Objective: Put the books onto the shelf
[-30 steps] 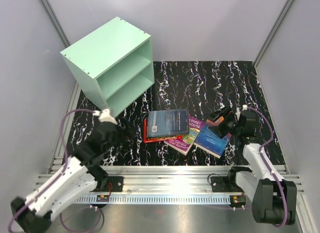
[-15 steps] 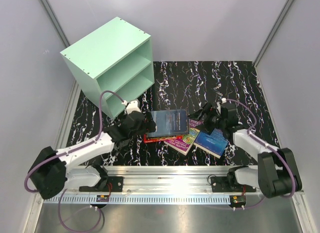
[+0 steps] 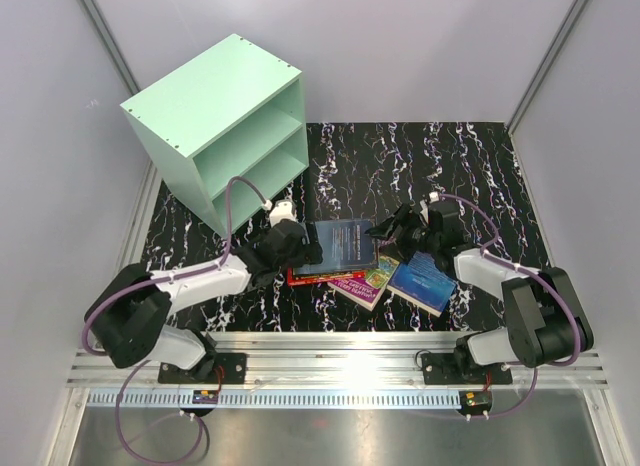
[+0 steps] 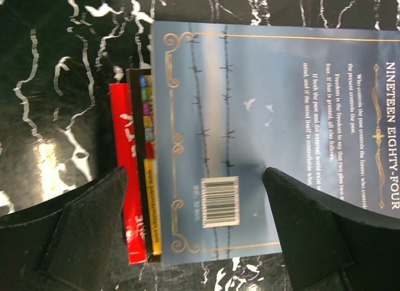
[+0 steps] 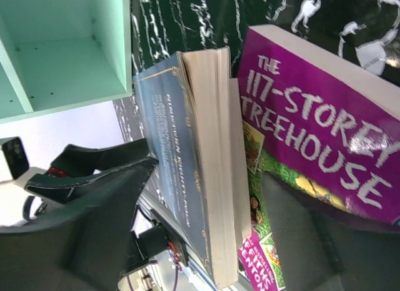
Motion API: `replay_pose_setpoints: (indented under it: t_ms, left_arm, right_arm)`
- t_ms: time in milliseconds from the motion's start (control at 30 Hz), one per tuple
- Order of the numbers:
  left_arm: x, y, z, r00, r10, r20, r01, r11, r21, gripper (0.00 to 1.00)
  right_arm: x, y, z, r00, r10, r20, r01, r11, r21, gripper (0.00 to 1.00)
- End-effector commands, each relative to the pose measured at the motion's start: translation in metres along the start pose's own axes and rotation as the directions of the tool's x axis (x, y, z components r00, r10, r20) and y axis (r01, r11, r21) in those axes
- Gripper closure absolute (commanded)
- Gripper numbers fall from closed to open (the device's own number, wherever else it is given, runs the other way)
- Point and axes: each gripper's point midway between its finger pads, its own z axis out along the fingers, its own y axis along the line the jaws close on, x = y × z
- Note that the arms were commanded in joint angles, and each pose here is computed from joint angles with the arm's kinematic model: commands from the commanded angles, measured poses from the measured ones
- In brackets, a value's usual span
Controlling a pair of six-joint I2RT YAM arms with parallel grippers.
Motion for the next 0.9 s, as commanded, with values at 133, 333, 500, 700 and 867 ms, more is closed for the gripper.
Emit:
replay_pose_setpoints:
  t_ms: [133, 333, 500, 700, 867]
  left_arm:
    - [-0.015, -0.042, 0.007, 0.998, -0.054, 0.028, 0.049, 0.987, 0.156, 0.09]
    - [-0.010, -0.061, 0.008, 0.998, -0.061, 0.006, 0.059, 0.978, 0.200, 0.10]
    - [-0.007, -0.072, 0.006, 0.998, -0.061, -0.001, 0.060, 0.972, 0.227, 0.10]
    - [-0.007, -0.092, -0.002, 0.998, -0.068, -0.006, 0.067, 0.958, 0.280, 0.11]
    - [-0.009, -0.109, -0.009, 0.998, -0.065, -0.006, 0.064, 0.946, 0.318, 0.11]
  right_arm:
    - [-0.005, 0.032, -0.005, 0.999, -0.041, 0.023, 0.043, 0.995, -0.085, 0.43]
    - [0.000, 0.034, -0.004, 0.999, -0.039, 0.010, 0.040, 0.995, -0.096, 0.70]
    - [0.001, 0.041, -0.009, 0.999, -0.050, 0.015, 0.051, 0.993, -0.111, 0.75]
    - [0.005, 0.049, -0.011, 0.999, -0.053, 0.004, 0.053, 0.989, -0.135, 0.73]
    - [0.011, 0.047, -0.006, 0.999, -0.047, -0.011, 0.046, 0.991, -0.125, 0.70]
